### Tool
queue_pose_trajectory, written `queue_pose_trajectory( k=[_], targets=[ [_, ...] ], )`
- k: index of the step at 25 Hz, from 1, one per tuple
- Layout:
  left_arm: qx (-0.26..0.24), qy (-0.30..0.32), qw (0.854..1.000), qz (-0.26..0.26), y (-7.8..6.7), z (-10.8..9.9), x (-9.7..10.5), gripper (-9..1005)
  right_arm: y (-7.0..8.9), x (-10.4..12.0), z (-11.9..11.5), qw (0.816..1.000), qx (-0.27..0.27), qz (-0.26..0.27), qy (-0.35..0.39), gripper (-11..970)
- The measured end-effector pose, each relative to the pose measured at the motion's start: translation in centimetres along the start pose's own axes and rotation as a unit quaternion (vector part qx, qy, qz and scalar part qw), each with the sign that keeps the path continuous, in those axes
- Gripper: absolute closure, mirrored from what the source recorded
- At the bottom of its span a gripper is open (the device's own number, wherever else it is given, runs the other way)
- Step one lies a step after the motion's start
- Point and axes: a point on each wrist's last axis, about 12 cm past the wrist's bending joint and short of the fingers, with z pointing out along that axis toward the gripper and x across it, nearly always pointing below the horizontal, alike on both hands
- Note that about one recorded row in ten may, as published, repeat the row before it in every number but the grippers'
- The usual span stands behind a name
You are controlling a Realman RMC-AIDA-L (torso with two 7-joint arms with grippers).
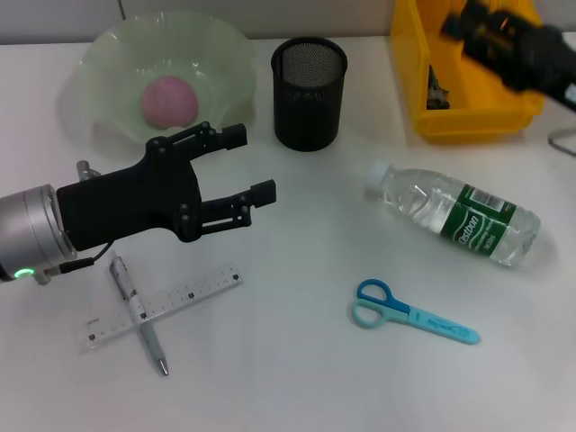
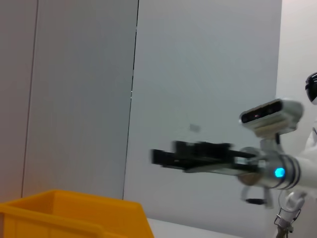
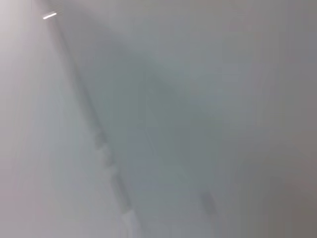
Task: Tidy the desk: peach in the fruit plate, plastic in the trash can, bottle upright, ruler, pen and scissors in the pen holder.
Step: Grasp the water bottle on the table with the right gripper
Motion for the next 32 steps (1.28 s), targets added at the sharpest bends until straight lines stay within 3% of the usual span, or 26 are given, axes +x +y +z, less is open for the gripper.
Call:
queue_pose_trajectory(
  k=[2,12,17,24,32],
  targets=[
    [-0.001,0.001,1.0,-0.003,0.1,-0.1,0.0,180,0.9,0.0,-0.6,0.996,-0.065,-0.013,0.053,347],
    [-0.005,0.012,1.0,-0.012,0.4,-0.6,0.0,181,2.4,0.9,0.0,0.964,-0.158,-0.025,0.21,344],
    [-0.002,0.017,1.0,-0.024,0.5,-0.6,0.0,181,2.8,1.3,0.7,0.958,-0.166,-0.045,0.228,337],
    [0.004,0.027,0.999,-0.032,0.3,-0.9,0.2,181,2.8,1.6,1.0,0.953,-0.171,-0.061,0.242,153],
    [0.005,0.03,0.999,-0.034,0.3,-1.0,0.2,181,3.0,1.7,1.1,0.949,-0.18,-0.065,0.25,132]
  ],
)
